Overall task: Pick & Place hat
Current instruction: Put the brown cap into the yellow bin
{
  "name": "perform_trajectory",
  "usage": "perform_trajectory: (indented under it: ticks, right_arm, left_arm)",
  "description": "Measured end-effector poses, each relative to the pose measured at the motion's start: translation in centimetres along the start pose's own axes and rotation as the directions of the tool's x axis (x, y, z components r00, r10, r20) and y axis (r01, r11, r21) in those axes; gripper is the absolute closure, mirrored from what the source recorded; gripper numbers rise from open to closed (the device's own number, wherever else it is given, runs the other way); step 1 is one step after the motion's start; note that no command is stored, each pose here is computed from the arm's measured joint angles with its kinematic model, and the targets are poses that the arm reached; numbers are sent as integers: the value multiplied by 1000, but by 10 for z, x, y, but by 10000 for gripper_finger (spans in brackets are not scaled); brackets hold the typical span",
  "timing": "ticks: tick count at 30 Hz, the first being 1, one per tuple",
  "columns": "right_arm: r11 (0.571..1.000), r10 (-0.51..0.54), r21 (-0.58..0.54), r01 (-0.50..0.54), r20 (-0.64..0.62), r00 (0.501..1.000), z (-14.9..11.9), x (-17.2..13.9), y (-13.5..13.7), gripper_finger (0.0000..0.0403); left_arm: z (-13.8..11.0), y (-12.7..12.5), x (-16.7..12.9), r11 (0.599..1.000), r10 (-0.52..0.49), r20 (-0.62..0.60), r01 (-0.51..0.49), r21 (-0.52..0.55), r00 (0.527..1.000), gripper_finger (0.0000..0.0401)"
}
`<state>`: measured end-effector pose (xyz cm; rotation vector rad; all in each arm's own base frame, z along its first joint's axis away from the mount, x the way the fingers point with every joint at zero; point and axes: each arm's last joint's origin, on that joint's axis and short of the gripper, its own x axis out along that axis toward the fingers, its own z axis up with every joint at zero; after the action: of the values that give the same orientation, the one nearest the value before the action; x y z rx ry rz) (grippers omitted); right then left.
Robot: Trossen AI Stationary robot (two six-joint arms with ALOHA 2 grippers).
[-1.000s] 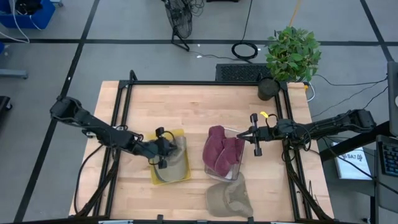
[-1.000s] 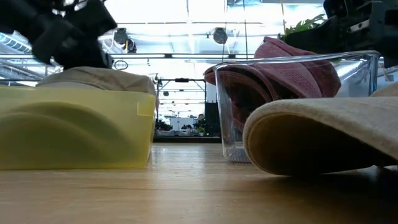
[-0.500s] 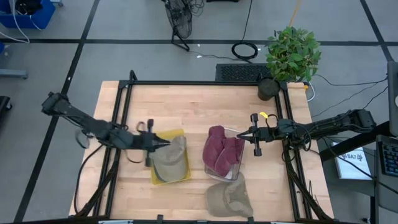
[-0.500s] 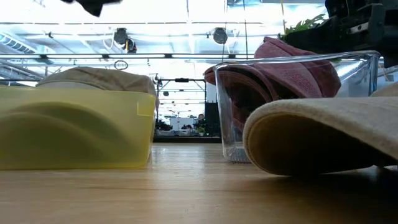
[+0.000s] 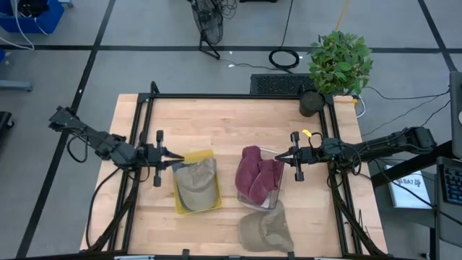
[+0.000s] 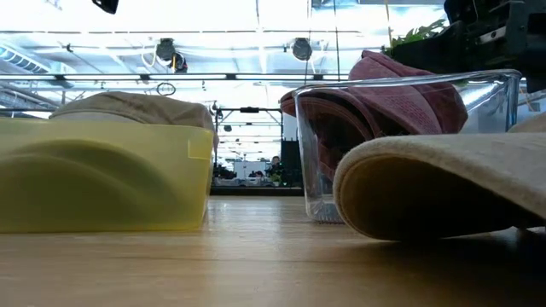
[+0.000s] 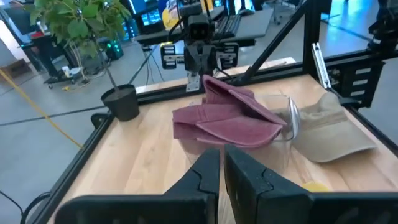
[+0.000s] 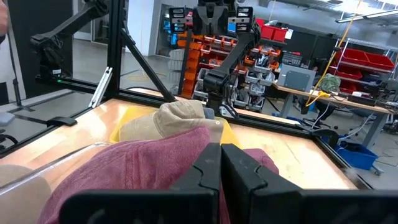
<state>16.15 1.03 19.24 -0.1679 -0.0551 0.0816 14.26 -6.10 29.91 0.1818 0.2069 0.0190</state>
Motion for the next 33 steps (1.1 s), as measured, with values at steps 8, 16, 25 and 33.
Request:
perform_trajectory:
  ticks: [8,16,25,33]
  right_arm:
    - [1000,0,1,0,0,1000,0,0,0,403]
    - [1000,1,1,-1,-8,1000,-1,0,0,403]
    - [1000,2,1,-2,-8,1000,-1,0,0,403]
    - [1000,1,1,-1,-6,1000,-1,0,0,403]
  left_arm:
    - [4,1,2,996,40,35,-37,-83,999,371]
    - [2,4,-4,997,71,16,-71,-10,997,371]
    - [-9,29,-39,978,180,14,-177,-111,984,371]
    - [-66,18,-27,984,139,88,-127,-128,986,371]
